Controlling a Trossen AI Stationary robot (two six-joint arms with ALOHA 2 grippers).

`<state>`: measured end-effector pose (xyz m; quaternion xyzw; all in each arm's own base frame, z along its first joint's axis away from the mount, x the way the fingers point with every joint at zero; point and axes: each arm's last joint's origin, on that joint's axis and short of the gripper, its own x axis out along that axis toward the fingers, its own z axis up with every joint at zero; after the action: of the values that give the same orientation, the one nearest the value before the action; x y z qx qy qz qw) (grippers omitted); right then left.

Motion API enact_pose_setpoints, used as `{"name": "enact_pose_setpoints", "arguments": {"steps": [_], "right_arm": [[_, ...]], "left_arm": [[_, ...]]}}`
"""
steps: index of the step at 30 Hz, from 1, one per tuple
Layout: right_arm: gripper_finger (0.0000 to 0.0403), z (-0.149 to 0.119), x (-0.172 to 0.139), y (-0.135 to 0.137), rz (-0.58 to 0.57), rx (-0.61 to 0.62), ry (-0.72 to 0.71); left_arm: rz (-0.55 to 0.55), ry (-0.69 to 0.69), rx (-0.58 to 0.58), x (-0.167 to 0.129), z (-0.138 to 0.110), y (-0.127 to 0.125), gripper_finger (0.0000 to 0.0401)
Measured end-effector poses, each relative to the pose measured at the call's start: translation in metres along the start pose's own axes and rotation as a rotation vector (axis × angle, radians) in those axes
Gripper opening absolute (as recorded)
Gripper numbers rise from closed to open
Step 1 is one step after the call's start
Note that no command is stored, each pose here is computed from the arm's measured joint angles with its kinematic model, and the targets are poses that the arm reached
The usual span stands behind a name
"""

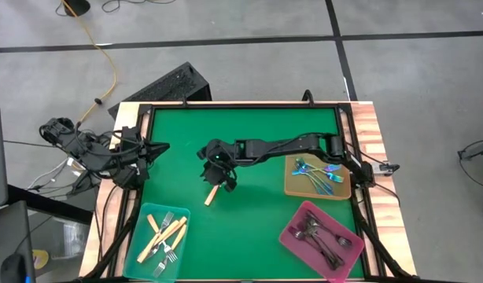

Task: Sort silverware by color (type)
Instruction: Put the yellow fork into the blue bin

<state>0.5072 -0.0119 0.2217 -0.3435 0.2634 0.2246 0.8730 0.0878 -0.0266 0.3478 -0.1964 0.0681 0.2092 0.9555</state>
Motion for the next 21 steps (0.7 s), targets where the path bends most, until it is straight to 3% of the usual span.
{"name": "enact_pose_setpoints", "arguments": {"steps": [3, 8, 17, 21], "right_arm": [[0.0103, 0.004, -0.001, -0.002, -0.018, -0.071, -0.022], [0.0115, 0.004, -0.002, -0.001, -0.001, -0.057, -0.027], [0.0250, -0.003, -0.003, -0.004, 0.010, -0.061, -0.007], [0.0273, -0.006, -0.005, -0.007, 0.044, -0.093, -0.053]], "left_arm": [[0.003, -0.003, 0.004, 0.000, 0.000, -0.001, 0.0000], [0.015, -0.011, 0.010, 0.000, 0.000, 0.000, 0.0000], [0.019, -0.012, 0.014, 0.000, 0.000, 0.000, 0.0000], [0.019, -0.011, 0.014, 0.000, 0.000, 0.000, 0.0000]]}}
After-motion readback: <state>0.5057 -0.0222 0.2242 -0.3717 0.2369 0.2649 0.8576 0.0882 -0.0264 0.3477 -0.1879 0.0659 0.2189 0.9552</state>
